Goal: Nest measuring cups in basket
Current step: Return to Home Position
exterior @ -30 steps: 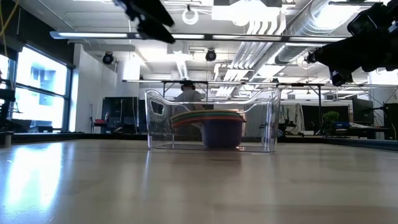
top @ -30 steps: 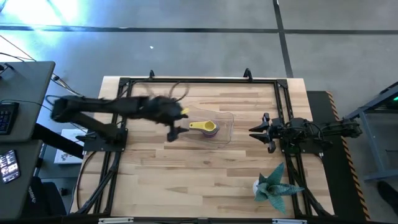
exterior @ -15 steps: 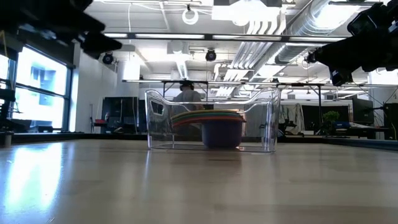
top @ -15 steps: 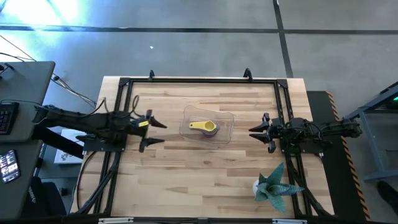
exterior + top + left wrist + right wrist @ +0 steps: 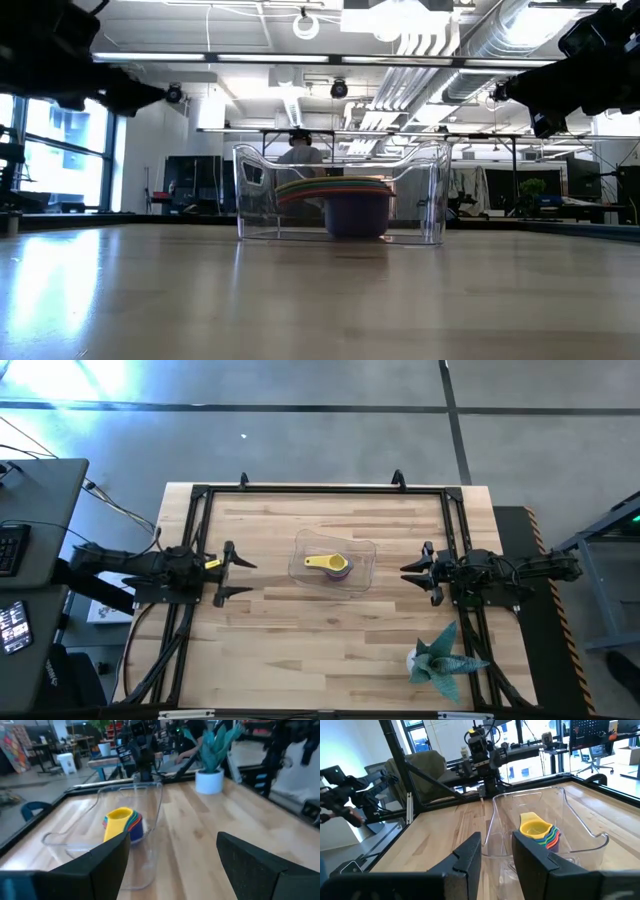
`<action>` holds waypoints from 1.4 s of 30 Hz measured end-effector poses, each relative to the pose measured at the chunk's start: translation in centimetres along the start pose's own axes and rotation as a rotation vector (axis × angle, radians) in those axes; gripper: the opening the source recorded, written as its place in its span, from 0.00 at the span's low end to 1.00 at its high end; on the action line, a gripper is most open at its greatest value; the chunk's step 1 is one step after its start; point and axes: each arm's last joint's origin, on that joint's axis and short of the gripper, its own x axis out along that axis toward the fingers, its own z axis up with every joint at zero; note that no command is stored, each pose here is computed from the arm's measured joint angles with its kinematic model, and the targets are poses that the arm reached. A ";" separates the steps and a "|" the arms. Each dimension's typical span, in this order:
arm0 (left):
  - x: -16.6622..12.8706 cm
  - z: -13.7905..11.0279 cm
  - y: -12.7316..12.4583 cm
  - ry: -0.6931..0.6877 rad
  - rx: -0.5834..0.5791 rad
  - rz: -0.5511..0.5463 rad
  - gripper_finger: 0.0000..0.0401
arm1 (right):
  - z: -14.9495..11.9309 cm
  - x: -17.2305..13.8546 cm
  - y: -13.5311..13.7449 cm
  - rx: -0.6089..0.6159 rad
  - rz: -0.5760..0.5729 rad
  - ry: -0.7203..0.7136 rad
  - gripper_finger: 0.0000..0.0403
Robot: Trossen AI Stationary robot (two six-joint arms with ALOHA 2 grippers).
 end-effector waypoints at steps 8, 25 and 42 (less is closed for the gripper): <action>0.1 -1.0 0.3 0.020 0.088 0.106 0.71 | 0.0 0.0 0.0 0.000 0.000 0.000 0.25; 0.1 -1.0 0.4 0.019 0.086 0.118 0.71 | 0.0 0.0 0.0 0.000 0.000 0.000 0.25; 0.1 -1.0 0.4 0.019 0.086 0.118 0.71 | 0.0 0.0 0.0 0.000 0.000 0.000 0.25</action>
